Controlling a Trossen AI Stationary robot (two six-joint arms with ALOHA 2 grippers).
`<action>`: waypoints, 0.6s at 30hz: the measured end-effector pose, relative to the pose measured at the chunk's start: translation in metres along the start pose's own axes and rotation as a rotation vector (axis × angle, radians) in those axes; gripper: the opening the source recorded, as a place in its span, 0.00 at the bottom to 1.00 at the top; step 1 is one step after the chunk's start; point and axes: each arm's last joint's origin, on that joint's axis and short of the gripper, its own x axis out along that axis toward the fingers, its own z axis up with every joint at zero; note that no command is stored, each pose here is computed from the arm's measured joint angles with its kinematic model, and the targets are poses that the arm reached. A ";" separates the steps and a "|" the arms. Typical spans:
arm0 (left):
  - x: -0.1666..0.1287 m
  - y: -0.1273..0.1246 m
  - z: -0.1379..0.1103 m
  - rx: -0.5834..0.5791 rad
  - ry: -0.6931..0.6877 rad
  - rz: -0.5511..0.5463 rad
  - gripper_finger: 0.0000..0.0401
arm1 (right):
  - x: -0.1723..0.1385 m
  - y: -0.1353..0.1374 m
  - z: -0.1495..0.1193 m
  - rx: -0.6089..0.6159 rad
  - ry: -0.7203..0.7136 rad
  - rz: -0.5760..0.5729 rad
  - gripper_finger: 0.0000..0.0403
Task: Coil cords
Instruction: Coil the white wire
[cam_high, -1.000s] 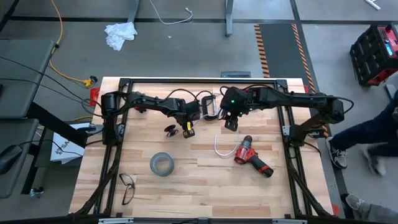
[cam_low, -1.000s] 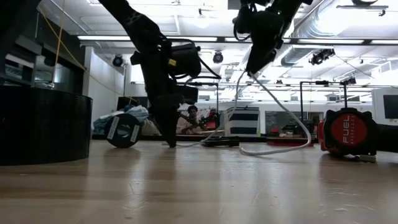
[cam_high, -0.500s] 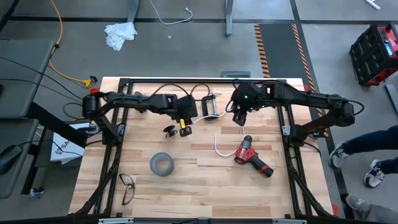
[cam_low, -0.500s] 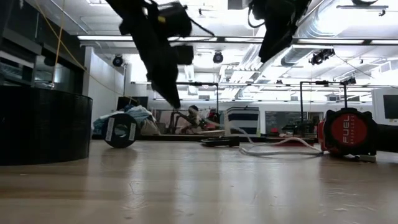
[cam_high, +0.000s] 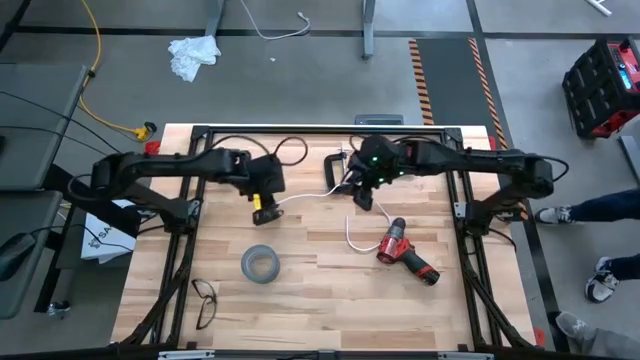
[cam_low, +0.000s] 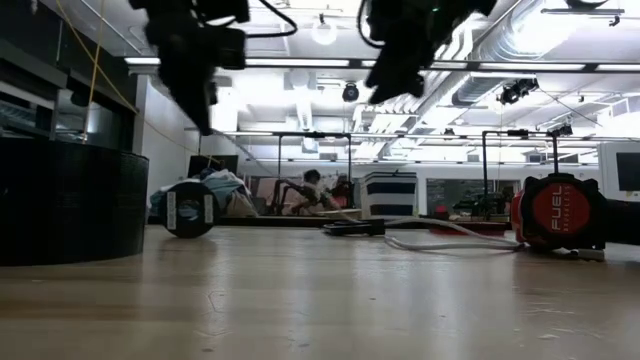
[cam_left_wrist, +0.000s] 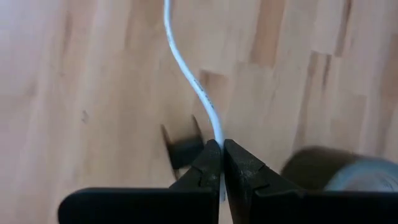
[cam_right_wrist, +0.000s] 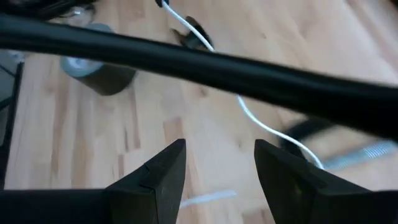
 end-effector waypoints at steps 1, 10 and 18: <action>0.000 -0.003 -0.004 -0.003 0.001 -0.004 0.00 | 0.005 0.001 0.001 -0.008 -0.002 0.006 0.46; 0.017 -0.015 -0.019 -0.024 -0.102 0.104 0.00 | 0.026 0.002 -0.001 -0.015 0.027 0.011 0.46; 0.035 -0.013 -0.028 -0.091 -0.042 0.128 0.00 | 0.026 0.002 -0.001 0.004 0.024 0.011 0.46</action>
